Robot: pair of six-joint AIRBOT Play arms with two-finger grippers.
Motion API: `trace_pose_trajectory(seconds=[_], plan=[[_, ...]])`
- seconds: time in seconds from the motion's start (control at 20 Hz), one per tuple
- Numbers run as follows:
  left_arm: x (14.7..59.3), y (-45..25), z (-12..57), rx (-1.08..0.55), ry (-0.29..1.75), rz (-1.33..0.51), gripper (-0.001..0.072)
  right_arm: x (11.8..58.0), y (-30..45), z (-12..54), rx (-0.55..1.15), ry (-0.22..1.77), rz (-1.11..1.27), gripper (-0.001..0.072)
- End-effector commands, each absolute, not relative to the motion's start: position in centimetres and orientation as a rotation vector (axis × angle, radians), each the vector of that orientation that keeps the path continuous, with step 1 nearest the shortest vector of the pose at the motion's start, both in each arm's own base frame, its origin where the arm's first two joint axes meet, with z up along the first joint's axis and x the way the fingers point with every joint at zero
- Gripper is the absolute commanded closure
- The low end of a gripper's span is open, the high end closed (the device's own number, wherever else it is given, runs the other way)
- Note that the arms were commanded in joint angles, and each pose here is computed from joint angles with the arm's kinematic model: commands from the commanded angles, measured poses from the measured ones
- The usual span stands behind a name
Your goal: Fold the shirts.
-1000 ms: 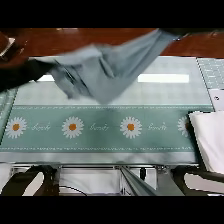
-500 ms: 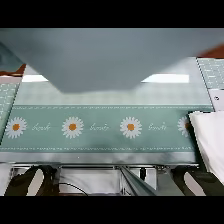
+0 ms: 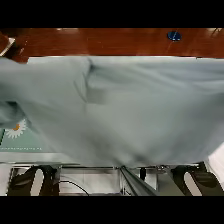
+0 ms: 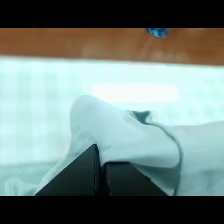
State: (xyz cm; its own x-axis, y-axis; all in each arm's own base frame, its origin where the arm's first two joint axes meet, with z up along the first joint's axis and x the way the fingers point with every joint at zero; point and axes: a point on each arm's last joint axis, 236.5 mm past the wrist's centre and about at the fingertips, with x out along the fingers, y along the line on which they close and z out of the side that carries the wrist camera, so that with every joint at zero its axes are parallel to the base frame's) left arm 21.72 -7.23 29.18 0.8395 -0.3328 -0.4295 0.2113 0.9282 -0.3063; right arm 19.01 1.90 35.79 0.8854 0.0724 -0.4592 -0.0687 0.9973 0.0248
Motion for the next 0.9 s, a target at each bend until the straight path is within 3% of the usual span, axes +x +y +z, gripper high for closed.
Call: trace_pose_trajectory(seconds=[0.0, 0.25, 0.6, 0.85], plan=[[22.0, -9.8, 18.8, -0.393, 0.734, -0.428, 0.069, 22.3, 1.5, 29.1, 0.039, 0.624, 0.068, 0.0693], [28.7, -9.9, 8.5, -0.567, 0.802, -0.402, 0.069, 33.1, 0.7, 20.1, 0.061, 0.81, 0.089, 0.0693], [41.1, -10.9, 3.0, -0.573, 0.861, -0.304, 0.069, 48.6, 1.9, 10.3, 0.218, 1.001, 0.162, 0.0691], [47.6, -12.2, 0.7, -0.575, 0.915, -0.326, 0.069, 54.1, 3.4, 6.4, 0.339, 1.036, 0.207, 0.0691]])
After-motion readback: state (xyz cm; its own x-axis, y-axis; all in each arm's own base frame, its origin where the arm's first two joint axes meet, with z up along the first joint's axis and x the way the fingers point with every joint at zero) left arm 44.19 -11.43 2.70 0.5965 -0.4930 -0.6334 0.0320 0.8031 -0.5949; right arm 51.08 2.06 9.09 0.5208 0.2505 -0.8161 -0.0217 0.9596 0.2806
